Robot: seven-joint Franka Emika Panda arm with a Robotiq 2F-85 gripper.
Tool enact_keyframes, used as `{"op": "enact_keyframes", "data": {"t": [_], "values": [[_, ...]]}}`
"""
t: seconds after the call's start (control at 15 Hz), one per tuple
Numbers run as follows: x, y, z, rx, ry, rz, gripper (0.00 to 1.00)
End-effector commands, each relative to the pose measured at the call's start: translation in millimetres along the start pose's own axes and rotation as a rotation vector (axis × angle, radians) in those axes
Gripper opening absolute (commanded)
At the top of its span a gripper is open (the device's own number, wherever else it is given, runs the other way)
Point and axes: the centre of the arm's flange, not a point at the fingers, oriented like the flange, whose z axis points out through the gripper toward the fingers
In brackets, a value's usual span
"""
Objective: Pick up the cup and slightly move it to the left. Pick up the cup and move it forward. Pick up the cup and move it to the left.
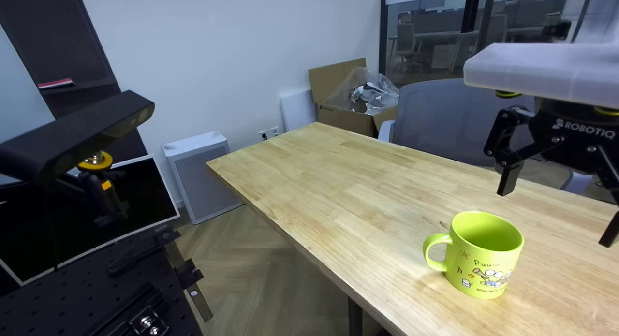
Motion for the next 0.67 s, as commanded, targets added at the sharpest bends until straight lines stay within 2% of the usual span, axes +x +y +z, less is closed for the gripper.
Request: {"op": "enact_keyframes", "data": {"t": [0.0, 0.2, 0.6], "values": [[0, 0, 0, 0.0, 0.0, 0.0, 1.0], [0, 0, 0, -0.001, 0.0, -0.001, 1.0], [-4, 2, 35, -0.015, -0.053, 0.008, 1.0]]}}
